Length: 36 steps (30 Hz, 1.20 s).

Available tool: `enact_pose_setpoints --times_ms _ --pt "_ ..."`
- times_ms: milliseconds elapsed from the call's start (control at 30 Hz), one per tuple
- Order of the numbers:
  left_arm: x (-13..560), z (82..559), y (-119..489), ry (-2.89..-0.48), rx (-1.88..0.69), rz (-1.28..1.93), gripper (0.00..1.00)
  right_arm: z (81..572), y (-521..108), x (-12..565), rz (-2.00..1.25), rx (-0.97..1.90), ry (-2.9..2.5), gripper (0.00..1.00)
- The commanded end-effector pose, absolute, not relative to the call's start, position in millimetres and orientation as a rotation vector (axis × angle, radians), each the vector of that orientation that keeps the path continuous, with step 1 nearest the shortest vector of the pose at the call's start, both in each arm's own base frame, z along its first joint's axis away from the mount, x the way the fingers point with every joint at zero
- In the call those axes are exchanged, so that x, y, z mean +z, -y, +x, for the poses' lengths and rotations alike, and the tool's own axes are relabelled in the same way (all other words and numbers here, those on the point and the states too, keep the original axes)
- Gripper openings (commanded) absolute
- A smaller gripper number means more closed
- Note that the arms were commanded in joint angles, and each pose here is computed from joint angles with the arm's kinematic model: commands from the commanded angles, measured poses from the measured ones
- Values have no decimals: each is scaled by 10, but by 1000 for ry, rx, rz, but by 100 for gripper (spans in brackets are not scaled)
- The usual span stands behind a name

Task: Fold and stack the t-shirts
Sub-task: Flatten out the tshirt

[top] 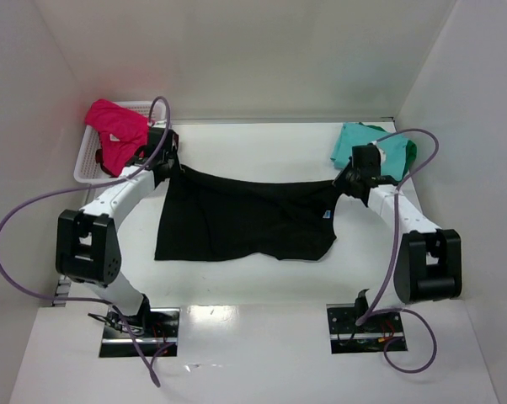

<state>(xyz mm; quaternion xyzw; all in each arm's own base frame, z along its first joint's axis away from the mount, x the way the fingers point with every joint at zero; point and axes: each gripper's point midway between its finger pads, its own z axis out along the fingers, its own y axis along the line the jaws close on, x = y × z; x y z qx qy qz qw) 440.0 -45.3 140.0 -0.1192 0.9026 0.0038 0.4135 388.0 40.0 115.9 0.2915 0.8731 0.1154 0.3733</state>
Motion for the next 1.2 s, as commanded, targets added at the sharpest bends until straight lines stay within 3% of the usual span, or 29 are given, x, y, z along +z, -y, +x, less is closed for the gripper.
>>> enact_pose_setpoints --times_ms 0,167,267,367,467,500,733,1167 --pt "1492 4654 437 -2203 -52 -333 0 4305 -275 1402 692 333 -2118 0" --pt "1281 4758 459 -2241 -79 -329 0 4494 -230 1252 653 309 -2150 7" --pt "1141 4791 524 -2273 -111 -313 0 4499 -251 1101 635 307 -2192 19" --pt "1079 4828 568 -2284 -134 -302 0 4459 -359 1044 596 372 -2219 37" --pt "1013 4851 611 -2299 -157 -292 0 4351 -503 1066 544 463 -2244 70" --pt "1013 4851 611 -2299 -157 -292 0 4290 -538 1088 534 486 -2248 74" --pt "1013 4876 631 -2299 -168 -287 0 3836 -733 1172 522 591 -2261 72" --pt "1137 4899 650 -2274 -185 -280 0 3271 -1101 548 685 606 -2480 61"
